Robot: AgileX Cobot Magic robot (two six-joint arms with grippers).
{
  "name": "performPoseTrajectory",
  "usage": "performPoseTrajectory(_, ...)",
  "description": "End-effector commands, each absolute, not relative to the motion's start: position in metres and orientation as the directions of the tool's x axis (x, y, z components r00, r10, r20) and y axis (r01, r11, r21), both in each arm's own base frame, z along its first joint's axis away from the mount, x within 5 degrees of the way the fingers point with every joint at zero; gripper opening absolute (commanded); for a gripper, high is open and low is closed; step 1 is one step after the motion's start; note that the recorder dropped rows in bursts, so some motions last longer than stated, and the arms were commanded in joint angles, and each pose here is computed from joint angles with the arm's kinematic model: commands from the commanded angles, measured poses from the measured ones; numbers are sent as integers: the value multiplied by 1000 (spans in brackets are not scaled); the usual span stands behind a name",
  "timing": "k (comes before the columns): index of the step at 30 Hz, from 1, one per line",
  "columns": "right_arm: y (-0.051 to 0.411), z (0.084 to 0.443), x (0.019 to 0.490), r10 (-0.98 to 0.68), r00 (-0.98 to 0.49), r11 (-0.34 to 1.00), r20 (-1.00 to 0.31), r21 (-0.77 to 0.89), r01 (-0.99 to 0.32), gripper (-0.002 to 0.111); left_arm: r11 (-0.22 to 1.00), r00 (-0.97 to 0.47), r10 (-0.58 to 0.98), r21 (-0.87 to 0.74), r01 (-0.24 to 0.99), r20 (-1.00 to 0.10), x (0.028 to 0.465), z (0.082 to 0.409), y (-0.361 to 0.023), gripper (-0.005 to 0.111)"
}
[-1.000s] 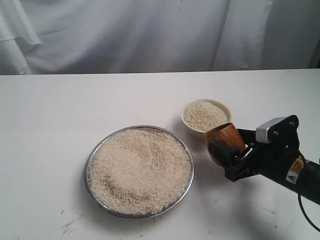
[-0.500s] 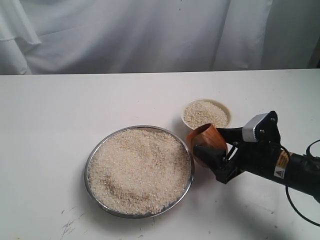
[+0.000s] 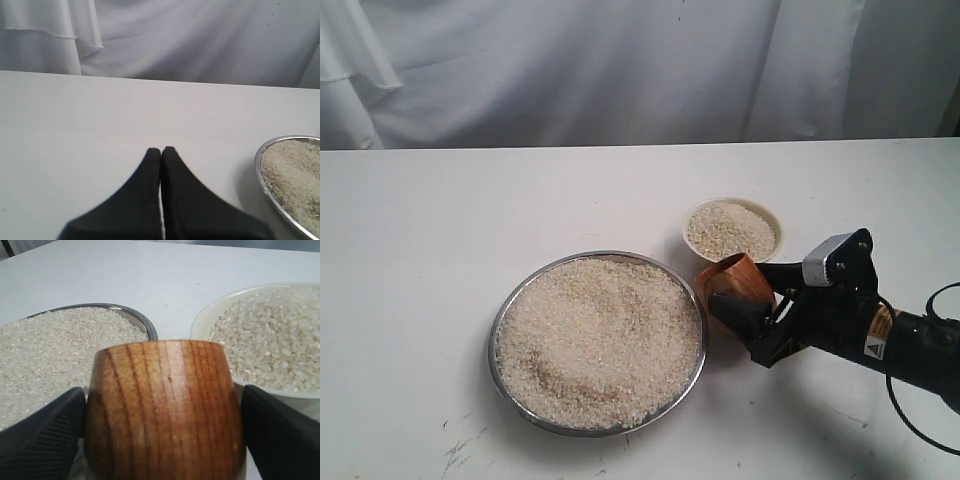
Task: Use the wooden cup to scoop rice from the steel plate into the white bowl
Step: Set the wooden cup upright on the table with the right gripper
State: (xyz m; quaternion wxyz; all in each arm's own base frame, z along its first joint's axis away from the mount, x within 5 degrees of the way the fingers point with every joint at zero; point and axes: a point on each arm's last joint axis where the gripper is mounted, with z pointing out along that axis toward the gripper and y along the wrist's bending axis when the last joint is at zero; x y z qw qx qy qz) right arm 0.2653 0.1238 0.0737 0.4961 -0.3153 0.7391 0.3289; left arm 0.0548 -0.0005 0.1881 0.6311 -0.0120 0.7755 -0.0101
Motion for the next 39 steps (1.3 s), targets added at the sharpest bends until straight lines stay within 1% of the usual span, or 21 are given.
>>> performPoseTrajectory(1, 123, 76, 268, -115, -299, 595, -947, 175, -784, 0, 999, -196, -35, -35, -5, -980, 55, 187, -1, 0)
performPoseTrajectory(8, 119, 77, 273, -85, -307, 653, -948, 179, -736, 0, 999, -196, -35, -35, -5, -980, 55, 187, -1, 0)
performPoseTrajectory(15, 121, 78, 275, -87, -297, 642, -951, 175, -747, 0, 999, -196, -35, -35, -5, -980, 55, 187, -1, 0)
performPoseTrajectory(21, 125, 81, 270, -116, -277, 582, -954, 160, -797, 0, 999, -196, -35, -35, -5, -980, 55, 187, -1, 0)
performPoseTrajectory(30, 126, 83, 269, -127, -261, 556, -957, 149, -817, 0, 999, -196, -35, -35, -5, -980, 55, 187, -1, 0)
performPoseTrajectory(33, 135, 98, 277, -140, -174, 462, -975, 91, -882, 0, 999, -196, -35, -35, -5, -980, 55, 187, -1, 0)
performPoseTrajectory(35, 137, 110, 285, -108, -165, 459, -980, 98, -883, 0, 999, -196, -35, -35, -5, -980, 55, 187, -1, 0)
performPoseTrajectory(39, 139, 113, 288, -111, -143, 437, -983, 81, -896, 0, 999, -196, -35, -35, -5, -980, 55, 187, -1, 0)
